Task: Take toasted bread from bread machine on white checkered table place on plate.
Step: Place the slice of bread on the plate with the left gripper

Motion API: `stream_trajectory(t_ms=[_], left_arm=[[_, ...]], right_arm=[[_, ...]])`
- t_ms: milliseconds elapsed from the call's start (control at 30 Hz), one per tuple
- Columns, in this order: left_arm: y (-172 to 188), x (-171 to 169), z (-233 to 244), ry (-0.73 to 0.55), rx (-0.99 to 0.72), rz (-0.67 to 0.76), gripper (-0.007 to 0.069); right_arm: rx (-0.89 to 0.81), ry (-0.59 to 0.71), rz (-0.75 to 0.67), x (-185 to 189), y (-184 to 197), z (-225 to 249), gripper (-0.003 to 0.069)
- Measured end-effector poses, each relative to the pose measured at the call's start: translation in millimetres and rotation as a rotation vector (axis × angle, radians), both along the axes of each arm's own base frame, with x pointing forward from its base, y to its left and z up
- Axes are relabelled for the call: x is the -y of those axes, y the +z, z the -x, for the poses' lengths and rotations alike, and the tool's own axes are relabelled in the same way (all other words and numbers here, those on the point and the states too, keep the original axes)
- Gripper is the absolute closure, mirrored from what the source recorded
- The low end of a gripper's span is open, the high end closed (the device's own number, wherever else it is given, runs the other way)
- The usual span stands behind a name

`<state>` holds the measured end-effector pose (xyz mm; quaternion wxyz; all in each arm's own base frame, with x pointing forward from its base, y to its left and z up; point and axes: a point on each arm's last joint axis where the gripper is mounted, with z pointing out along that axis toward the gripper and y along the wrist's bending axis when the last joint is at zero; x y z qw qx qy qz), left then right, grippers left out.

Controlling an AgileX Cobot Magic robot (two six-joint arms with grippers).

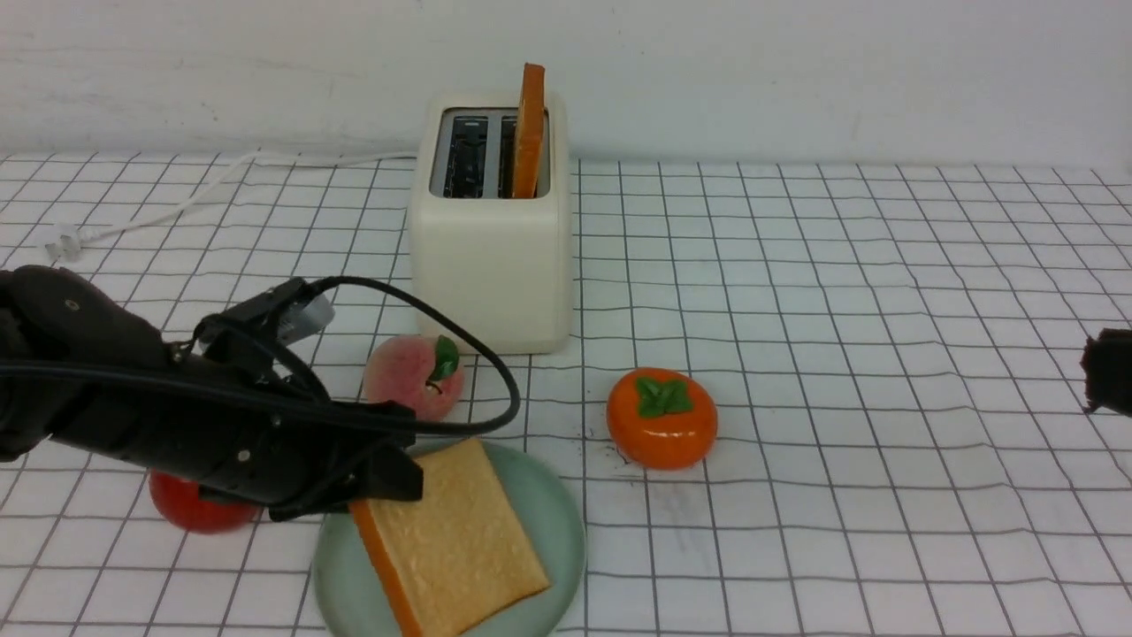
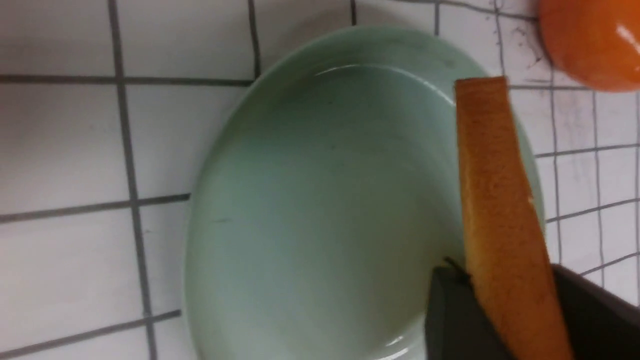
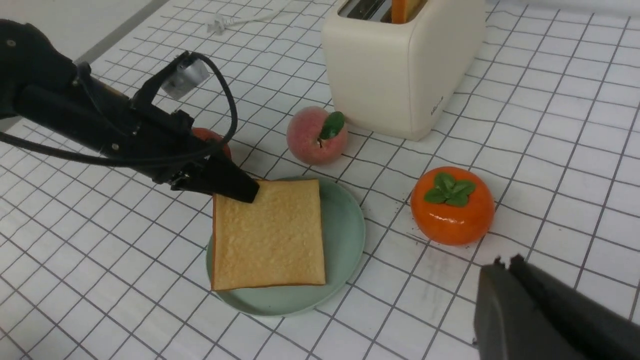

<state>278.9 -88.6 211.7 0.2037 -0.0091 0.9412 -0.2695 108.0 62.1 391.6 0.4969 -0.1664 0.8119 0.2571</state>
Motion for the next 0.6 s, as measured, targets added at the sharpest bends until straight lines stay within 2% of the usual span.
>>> stream_trajectory(t_ms=[33,67,100,200,300,433,467,500,533,567,600], left_arm=[[0.4,0.0,0.8,-0.007,-0.001,-0.003,0.0309],[2.9,-0.4,3.2,-0.027,0.003,-0.013,0.0228],[3.5,-0.4,3.5,-0.029,0.005,-0.014,0.0228],[18.2,-2.8,10.1,-0.055,0.064,-0.038,0.0084],[34.2,-4.5,17.0,-0.061,0.125,-0.041,0.0027],[63.1,-7.5,29.9,-0.07,0.236,-0.045,0.002],[80.3,-9.7,38.0,-0.076,0.305,-0.053,0.0041],[80.7,-9.7,37.8,-0.077,0.307,-0.054,0.0045],[102.8,-12.9,50.4,-0.085,0.398,-0.068,0.0097],[103.1,-13.1,50.3,-0.087,0.4,-0.071,0.0104],[116.9,-15.8,60.0,-0.092,0.463,-0.087,0.016]], right_arm=[[0.003,0.002,0.004,0.0,0.0,0.0,0.0659],[0.005,0.005,0.009,0.0,-0.1,0.1,0.0659],[0.005,0.006,0.009,-0.1,-0.2,0.2,0.0657],[-0.005,0.017,0.018,-0.5,-1.3,1.1,0.0657],[-0.015,0.028,0.026,-0.9,-2.4,2.0,0.0655],[-0.052,0.062,0.05,-2.1,-6.0,5.3,0.0656],[-0.061,0.071,0.056,-2.3,-6.8,6.1,0.0656],[-0.063,0.073,0.057,-2.4,-7.0,6.3,0.0656],[-0.068,0.078,0.061,-2.6,-7.5,6.8,0.0656],[-0.069,0.079,0.061,-2.6,-7.6,6.9,0.0655],[-0.071,0.081,0.062,-2.6,-7.8,7.1,0.0654]])
